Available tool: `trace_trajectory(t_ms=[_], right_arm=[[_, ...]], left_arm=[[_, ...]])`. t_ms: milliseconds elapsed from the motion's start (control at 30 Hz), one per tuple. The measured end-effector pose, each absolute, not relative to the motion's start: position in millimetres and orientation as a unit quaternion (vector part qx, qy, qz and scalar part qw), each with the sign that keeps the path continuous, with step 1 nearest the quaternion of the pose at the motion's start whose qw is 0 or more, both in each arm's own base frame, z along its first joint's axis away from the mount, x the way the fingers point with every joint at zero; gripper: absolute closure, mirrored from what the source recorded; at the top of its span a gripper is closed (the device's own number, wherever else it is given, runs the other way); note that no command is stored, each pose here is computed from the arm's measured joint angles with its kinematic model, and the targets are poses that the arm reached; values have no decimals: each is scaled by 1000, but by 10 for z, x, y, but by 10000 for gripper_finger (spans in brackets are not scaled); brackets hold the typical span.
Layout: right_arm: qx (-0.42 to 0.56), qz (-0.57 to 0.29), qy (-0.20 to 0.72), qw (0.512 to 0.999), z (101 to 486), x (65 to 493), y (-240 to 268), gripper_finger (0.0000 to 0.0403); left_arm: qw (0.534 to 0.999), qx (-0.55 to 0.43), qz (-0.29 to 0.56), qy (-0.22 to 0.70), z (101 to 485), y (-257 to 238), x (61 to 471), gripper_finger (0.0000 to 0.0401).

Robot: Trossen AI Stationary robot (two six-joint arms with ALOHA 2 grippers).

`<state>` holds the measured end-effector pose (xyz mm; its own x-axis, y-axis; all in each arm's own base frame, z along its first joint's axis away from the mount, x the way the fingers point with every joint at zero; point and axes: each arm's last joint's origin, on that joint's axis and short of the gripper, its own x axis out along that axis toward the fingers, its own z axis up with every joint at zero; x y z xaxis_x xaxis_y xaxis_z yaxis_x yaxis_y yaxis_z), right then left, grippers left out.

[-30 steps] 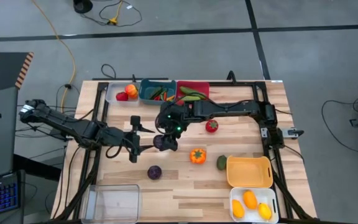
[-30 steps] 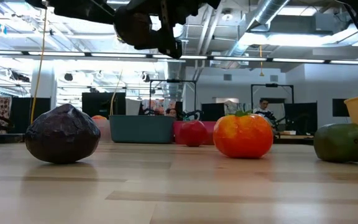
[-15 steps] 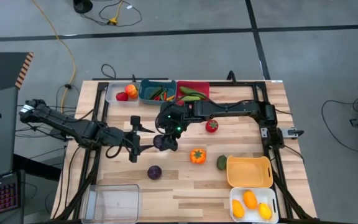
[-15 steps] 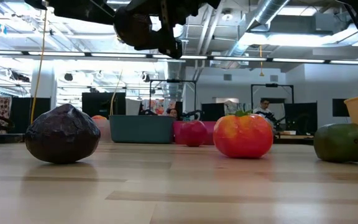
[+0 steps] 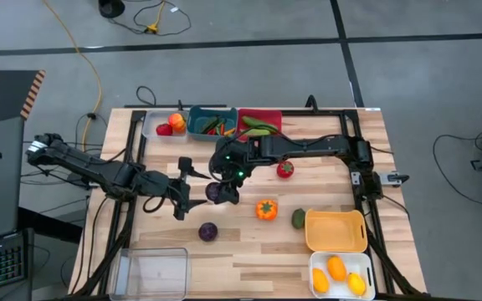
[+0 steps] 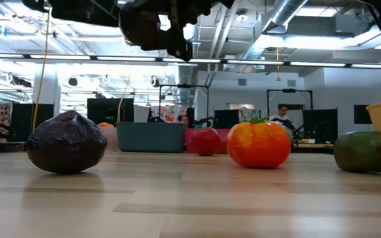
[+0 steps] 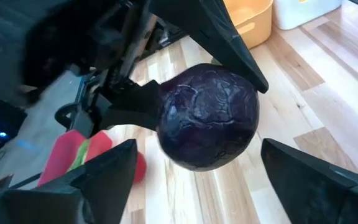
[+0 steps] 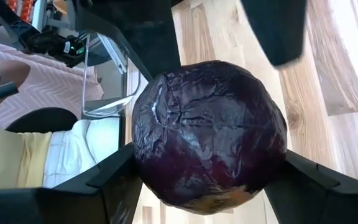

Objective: Sort produce into baskets
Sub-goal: Put the plum into the bottom transparent bin

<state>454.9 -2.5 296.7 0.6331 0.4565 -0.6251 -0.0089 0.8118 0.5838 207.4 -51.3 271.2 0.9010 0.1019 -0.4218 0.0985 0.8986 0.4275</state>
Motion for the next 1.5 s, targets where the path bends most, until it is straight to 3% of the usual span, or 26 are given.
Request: trace_trajectory(t_ms=[200, 967, 1500], right_arm=[[273, 140, 389, 868, 2993, 4574, -28, 92], [272, 145, 377, 873, 3014, 4594, 2, 92], [354, 87, 444, 818, 2928, 4503, 10, 92]], left_arm=[[945, 232, -14, 230, 2641, -546, 2162, 36], [945, 202, -33, 254, 2527, -606, 2234, 35], [956, 189, -18, 226, 2577, -609, 2264, 35]])
